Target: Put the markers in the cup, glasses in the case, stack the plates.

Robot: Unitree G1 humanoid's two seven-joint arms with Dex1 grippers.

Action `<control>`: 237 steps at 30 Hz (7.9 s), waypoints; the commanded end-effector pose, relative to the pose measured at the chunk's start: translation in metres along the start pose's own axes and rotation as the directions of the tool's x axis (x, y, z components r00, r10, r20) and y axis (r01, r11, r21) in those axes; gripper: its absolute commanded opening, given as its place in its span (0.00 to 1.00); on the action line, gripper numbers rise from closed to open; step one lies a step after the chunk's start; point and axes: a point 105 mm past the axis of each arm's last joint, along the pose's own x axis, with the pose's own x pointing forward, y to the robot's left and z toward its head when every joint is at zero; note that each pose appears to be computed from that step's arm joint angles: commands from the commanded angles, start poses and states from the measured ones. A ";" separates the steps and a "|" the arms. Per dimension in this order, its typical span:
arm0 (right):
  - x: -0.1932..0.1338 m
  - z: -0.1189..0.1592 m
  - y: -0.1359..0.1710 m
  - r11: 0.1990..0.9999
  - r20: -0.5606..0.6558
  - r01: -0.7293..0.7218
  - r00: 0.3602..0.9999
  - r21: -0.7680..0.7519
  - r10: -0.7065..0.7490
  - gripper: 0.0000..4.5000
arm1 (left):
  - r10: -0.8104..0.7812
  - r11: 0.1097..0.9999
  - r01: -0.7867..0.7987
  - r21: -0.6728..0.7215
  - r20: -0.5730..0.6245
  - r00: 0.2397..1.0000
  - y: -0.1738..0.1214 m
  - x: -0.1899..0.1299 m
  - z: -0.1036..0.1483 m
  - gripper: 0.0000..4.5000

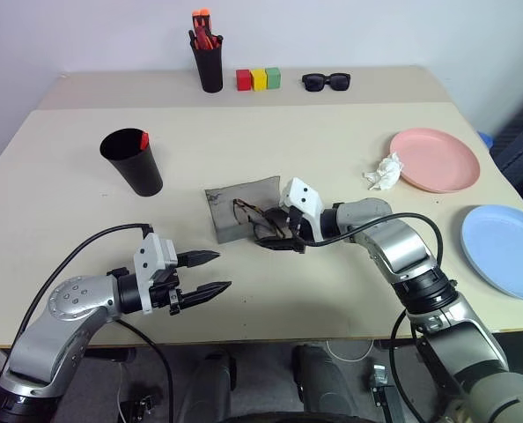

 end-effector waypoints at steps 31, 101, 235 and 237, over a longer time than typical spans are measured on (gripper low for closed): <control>-0.028 0.047 -0.023 0.995 0.220 0.036 0.975 -0.090 -0.016 0.00 | 0.001 0.999 -0.002 0.042 0.028 1.000 0.000 0.001 0.007 0.66; -0.021 0.017 -0.045 0.885 0.055 -0.282 0.945 -0.370 0.324 0.00 | 0.135 0.990 -0.137 0.020 0.064 0.989 -0.002 -0.007 0.016 0.66; -0.211 -0.077 0.019 0.577 0.060 0.795 0.577 0.188 -0.814 1.00 | -0.046 0.952 0.100 0.290 -0.187 0.981 0.114 0.183 0.071 0.01; -0.208 -0.073 0.025 0.609 0.073 0.769 0.607 0.193 -0.791 1.00 | -0.060 0.953 0.115 0.281 -0.196 0.979 0.116 0.180 0.073 0.01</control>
